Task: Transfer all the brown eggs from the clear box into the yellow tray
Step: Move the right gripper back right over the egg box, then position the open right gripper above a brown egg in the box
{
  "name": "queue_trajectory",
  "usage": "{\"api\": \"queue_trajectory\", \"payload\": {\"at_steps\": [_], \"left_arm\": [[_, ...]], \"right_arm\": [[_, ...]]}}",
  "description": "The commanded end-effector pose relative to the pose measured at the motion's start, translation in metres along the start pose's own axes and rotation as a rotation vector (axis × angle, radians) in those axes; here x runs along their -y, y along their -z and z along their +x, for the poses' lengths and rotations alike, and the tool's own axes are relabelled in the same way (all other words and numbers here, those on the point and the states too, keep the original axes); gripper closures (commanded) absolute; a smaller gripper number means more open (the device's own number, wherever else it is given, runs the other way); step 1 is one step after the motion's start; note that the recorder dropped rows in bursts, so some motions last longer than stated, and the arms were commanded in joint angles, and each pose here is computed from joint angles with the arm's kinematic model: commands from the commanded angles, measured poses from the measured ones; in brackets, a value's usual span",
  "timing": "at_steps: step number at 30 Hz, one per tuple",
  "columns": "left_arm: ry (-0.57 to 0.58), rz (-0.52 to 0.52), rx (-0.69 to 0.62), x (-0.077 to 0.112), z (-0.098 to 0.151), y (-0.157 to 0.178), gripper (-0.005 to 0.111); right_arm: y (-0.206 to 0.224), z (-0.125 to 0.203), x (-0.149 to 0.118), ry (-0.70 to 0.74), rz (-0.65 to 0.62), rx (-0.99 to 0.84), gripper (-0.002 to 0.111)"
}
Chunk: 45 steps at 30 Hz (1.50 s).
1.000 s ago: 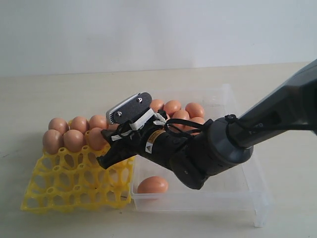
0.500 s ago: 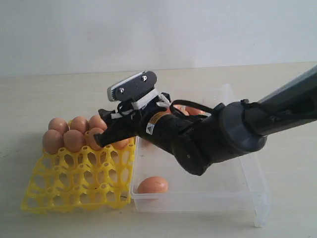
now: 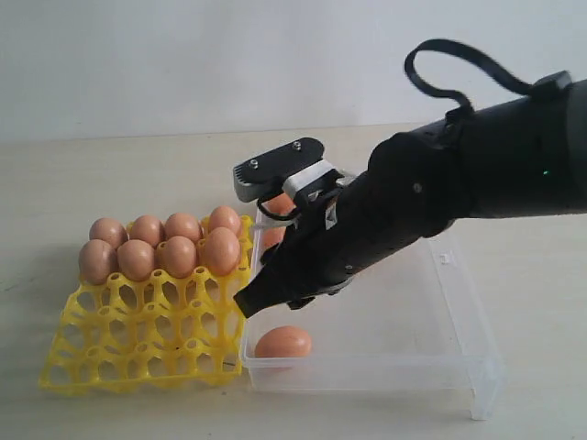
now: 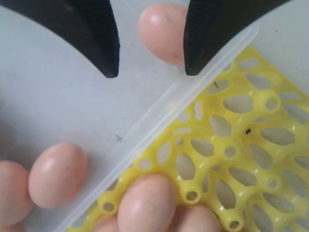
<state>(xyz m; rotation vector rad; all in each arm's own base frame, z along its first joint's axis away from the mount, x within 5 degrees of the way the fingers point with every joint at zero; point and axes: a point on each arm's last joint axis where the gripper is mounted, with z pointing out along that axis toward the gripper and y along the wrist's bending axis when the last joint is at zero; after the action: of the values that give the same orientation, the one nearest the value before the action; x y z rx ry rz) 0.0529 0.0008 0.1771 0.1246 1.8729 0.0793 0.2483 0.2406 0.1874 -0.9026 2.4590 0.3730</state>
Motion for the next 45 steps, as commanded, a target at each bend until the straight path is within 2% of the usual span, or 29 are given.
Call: {"api": "queue_trajectory", "payload": {"at_steps": [1,7,12,20,28,38,45], "left_arm": [[0.006,0.004,0.016,0.0,-0.002,0.001,0.107],[0.006,0.004,0.016,0.0,-0.002,0.001,0.107],[0.006,0.004,0.016,0.0,-0.002,0.001,0.107],[0.006,0.004,0.016,0.0,-0.002,0.001,0.107],[0.006,0.004,0.016,0.0,-0.002,0.001,0.107],[0.006,0.004,0.016,0.0,-0.002,0.001,0.107],[0.006,0.004,0.016,0.0,-0.002,0.001,0.107]], "right_arm": [[0.027,-0.008,0.014,-0.054,0.017,0.037,0.068],[0.036,-0.011,0.047,-0.149,0.075,0.071,0.068],[0.025,-0.006,0.088,-0.339,0.142,0.064,0.068],[-0.003,-0.016,0.134,-0.517,0.171,-0.133,0.067],[-0.019,-0.043,0.144,-0.59,0.148,-0.124,0.044],[-0.035,-0.039,0.147,-0.641,0.147,-0.146,0.044],[-0.04,-0.041,0.15,-0.71,0.157,-0.104,0.051]]}}
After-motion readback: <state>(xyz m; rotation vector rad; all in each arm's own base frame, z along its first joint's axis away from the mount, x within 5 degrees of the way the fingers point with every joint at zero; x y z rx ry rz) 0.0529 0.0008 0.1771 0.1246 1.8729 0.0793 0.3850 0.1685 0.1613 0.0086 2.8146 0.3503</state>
